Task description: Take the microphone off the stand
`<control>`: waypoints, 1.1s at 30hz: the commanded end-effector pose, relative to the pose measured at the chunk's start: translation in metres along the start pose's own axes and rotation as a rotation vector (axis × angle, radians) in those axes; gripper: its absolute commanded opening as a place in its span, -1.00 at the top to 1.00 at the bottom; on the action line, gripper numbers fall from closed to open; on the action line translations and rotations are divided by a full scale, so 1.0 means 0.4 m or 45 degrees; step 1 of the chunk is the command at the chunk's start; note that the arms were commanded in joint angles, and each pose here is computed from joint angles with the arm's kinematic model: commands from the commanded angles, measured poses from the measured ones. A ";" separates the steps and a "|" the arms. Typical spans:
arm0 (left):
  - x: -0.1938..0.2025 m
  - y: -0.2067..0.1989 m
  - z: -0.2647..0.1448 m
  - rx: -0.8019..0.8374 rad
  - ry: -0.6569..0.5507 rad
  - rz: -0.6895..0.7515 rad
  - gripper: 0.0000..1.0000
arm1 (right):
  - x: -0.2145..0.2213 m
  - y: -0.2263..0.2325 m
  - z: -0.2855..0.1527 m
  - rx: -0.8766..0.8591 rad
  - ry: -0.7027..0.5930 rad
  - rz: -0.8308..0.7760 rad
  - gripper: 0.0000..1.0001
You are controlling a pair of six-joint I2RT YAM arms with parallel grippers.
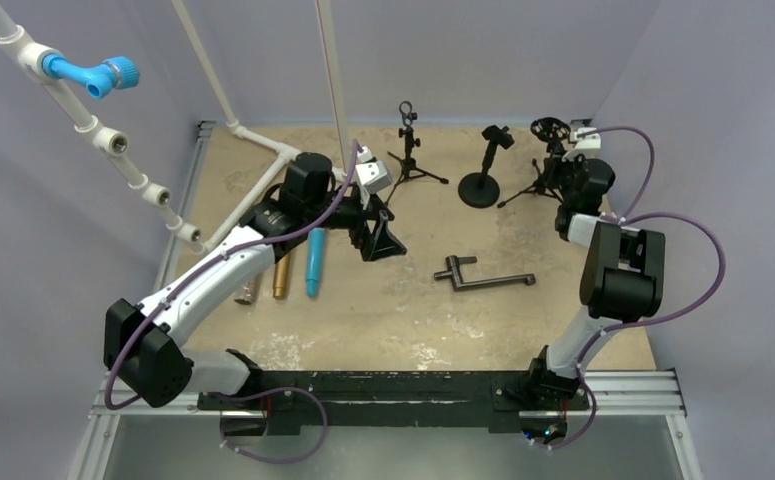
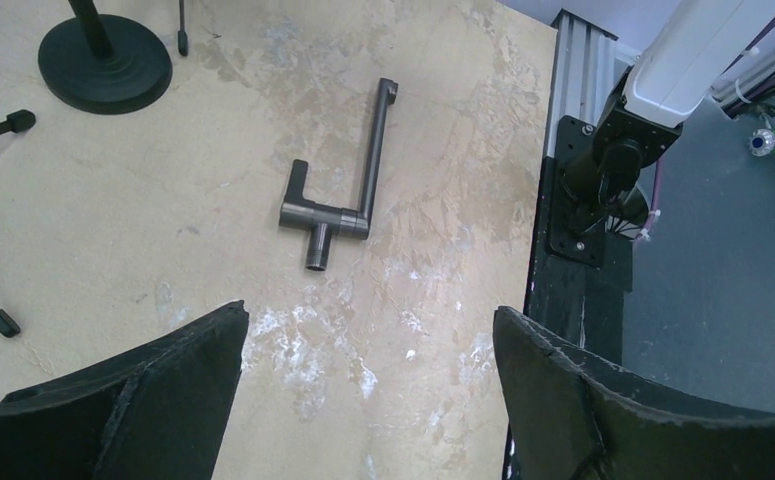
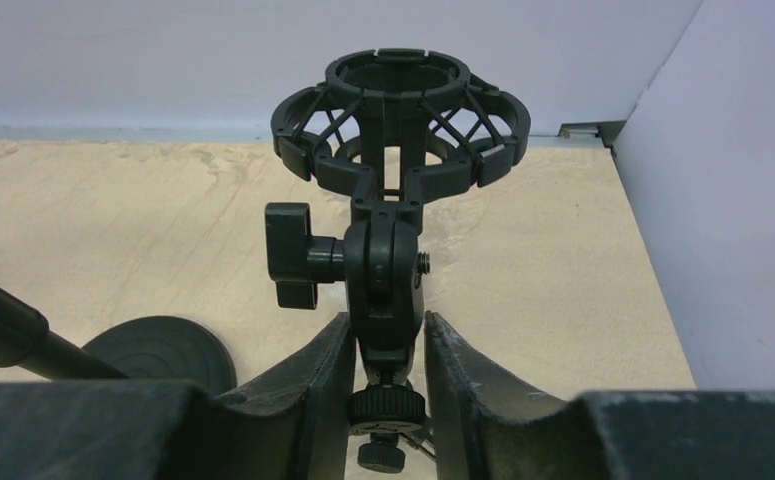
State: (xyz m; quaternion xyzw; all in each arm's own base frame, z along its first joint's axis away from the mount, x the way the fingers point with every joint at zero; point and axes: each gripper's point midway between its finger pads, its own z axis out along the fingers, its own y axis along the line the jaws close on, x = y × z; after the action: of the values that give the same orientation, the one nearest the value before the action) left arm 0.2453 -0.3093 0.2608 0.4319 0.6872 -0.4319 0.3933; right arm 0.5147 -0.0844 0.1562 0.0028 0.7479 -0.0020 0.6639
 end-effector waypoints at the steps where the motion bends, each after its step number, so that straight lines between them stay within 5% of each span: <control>1: -0.048 -0.013 -0.021 -0.017 -0.070 0.114 -0.81 | -0.014 -0.019 0.013 0.022 -0.011 -0.027 0.26; 14: -0.064 0.023 -0.043 -0.162 -0.085 0.135 -0.99 | -0.008 -0.003 -0.031 0.011 0.089 0.024 -0.76; 33: -0.095 0.243 -0.203 -0.868 -0.200 0.030 -1.00 | -0.184 -0.060 -0.192 0.272 0.122 0.040 -0.97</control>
State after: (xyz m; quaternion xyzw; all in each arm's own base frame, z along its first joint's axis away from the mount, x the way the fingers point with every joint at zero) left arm 0.3184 -0.2395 0.2784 0.3075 0.7531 -0.2287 0.5348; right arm 0.4573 -0.0922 0.2090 0.0474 0.7795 -0.0389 0.6233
